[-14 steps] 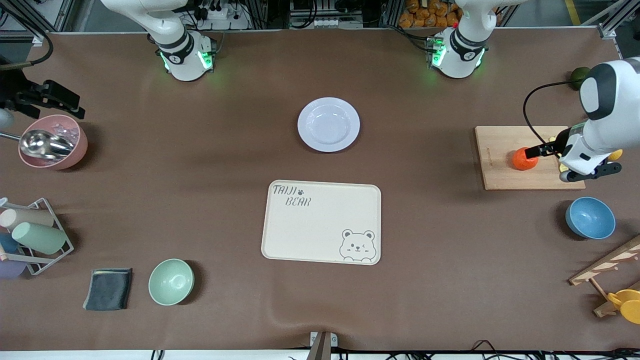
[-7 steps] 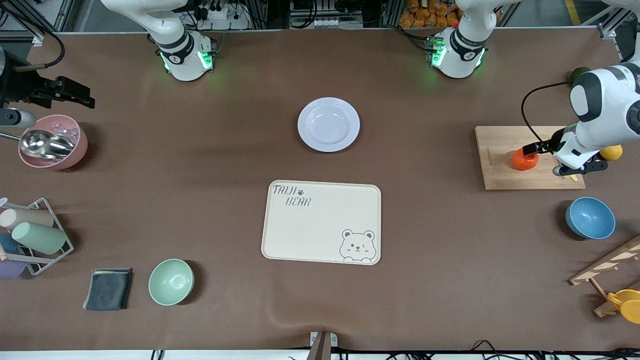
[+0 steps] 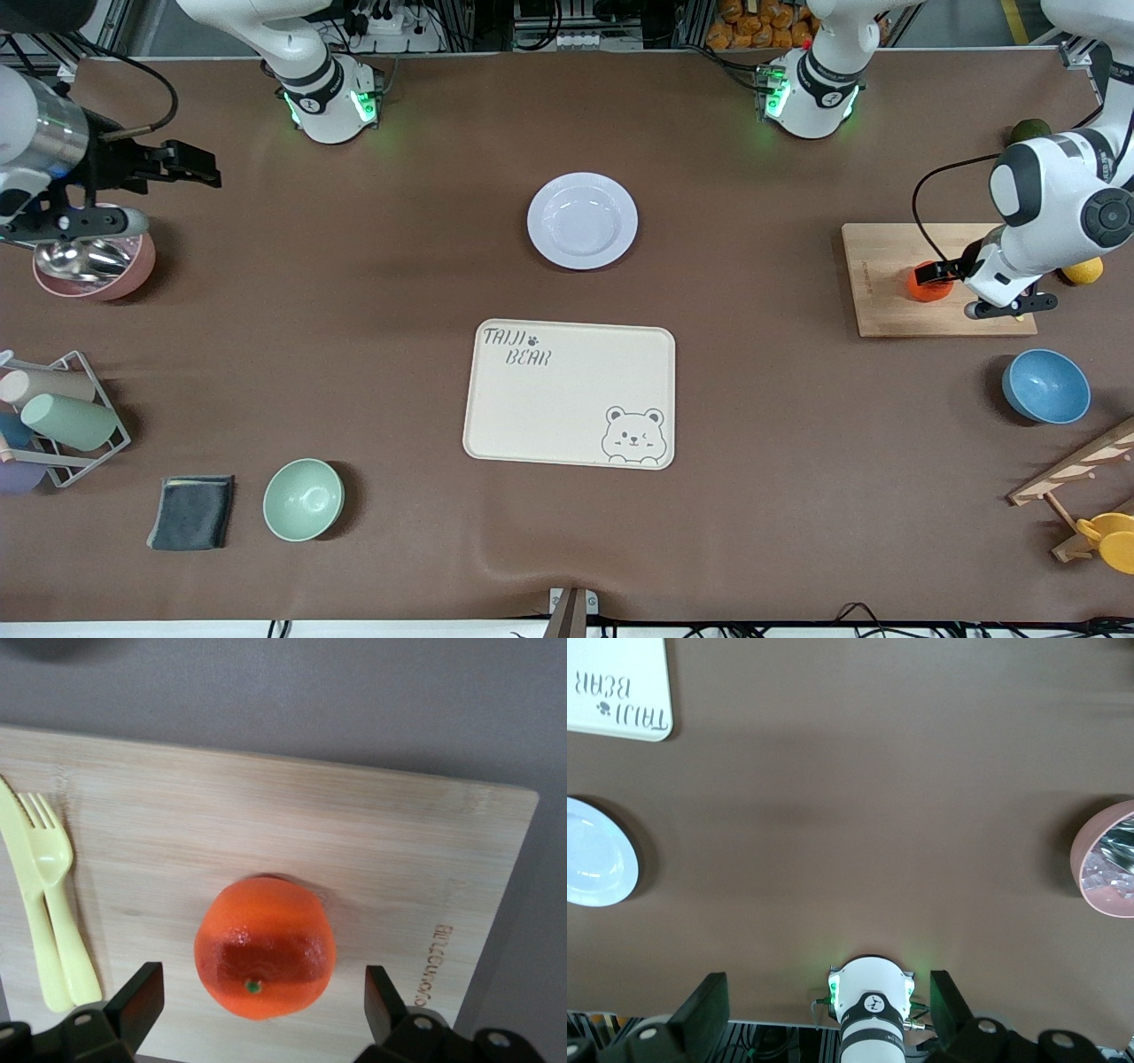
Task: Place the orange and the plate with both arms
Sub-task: 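Close the left gripper on the orange while the right gripper moves out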
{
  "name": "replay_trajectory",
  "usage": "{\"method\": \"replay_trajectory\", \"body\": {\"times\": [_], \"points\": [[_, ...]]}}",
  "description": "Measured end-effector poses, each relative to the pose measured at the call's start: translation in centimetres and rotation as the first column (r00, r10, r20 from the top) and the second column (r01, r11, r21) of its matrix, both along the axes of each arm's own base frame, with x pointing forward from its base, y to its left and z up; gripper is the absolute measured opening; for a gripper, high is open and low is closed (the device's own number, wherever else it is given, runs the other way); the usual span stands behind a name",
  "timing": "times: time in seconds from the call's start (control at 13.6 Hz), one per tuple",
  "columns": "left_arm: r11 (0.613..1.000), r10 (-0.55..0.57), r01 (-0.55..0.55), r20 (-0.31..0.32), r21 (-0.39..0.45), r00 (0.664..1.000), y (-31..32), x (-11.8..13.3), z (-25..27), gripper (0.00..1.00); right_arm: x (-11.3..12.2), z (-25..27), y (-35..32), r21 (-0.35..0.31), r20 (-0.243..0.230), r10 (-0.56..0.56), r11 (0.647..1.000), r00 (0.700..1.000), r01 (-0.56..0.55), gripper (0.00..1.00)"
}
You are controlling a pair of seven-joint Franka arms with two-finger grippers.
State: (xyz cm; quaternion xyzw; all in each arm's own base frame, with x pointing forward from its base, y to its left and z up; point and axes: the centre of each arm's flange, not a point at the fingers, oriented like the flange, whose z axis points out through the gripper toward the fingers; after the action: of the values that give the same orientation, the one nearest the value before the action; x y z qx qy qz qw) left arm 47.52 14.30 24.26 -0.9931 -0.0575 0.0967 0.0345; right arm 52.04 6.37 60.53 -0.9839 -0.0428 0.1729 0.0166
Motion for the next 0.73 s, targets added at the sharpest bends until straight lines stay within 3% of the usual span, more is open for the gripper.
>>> {"method": "replay_trajectory", "body": {"times": [0.29, 0.73], "points": [[1.0, -0.002, 0.002, -0.005, -0.003, 1.0, 0.0, 0.0, -1.3, 1.0, 0.2, -1.2, 0.3, 0.045, -0.056, -0.006, 0.999, 0.998, 0.008, 1.0], [1.0, -0.001, 0.001, -0.017, -0.007, 1.0, 0.1, -0.2, -2.3, 1.0, 0.6, -1.0, -3.0, 0.147, -0.066, -0.09, 0.984, 0.994, 0.099, 1.0]]}}
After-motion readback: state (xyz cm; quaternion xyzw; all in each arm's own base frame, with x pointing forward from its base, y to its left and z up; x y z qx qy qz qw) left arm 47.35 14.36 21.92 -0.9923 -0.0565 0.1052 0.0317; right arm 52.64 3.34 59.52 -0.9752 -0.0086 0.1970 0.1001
